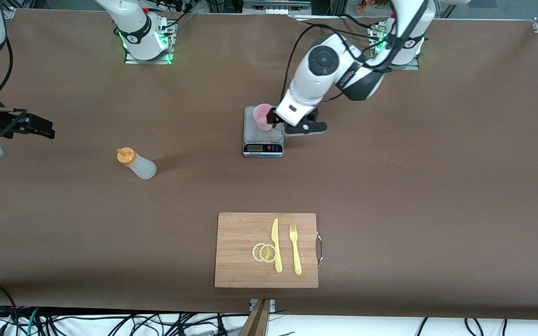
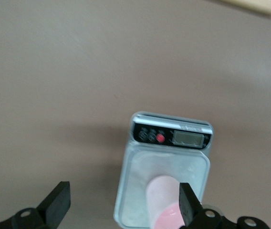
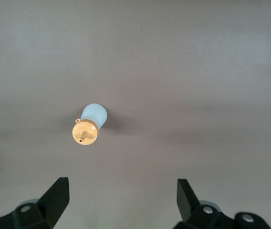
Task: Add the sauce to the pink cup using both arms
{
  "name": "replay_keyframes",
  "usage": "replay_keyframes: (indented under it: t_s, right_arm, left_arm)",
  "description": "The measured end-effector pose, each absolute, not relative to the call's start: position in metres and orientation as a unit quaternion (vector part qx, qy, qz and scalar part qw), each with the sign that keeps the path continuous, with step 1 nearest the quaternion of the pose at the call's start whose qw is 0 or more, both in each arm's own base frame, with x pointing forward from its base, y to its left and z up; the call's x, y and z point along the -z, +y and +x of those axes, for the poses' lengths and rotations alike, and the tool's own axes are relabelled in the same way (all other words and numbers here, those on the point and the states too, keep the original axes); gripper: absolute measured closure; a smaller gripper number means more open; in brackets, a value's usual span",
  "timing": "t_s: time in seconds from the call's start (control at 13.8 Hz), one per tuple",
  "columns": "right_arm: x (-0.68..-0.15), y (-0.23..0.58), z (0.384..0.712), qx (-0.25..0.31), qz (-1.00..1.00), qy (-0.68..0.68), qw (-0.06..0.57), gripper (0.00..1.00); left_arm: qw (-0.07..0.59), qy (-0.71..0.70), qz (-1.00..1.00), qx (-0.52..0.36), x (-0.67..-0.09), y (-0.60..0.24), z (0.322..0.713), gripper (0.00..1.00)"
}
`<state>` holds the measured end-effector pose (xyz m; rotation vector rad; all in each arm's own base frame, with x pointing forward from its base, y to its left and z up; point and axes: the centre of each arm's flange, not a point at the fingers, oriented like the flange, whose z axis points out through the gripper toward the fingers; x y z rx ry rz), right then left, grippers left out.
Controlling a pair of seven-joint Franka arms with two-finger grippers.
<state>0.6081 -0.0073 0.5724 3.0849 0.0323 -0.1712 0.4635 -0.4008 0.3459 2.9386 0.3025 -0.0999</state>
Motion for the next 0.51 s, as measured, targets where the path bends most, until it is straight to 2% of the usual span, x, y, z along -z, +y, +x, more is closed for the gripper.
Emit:
replay_keyframes:
  t_s: [0.29, 0.51]
  right_arm:
    - [-0.572, -0.007, 0.608, 0.055, 0.998, 0.01, 0.026, 0.0]
    - [-0.572, -0.008, 0.608, 0.055, 0.998, 0.01, 0.026, 0.0]
  left_arm:
    - [0.078, 0.113, 0.99, 0.021, -0.402, -0.312, 0.506, 0.0]
    - [0.059, 0.074, 0.995, 0.028, -0.432, -0.248, 0.52, 0.0]
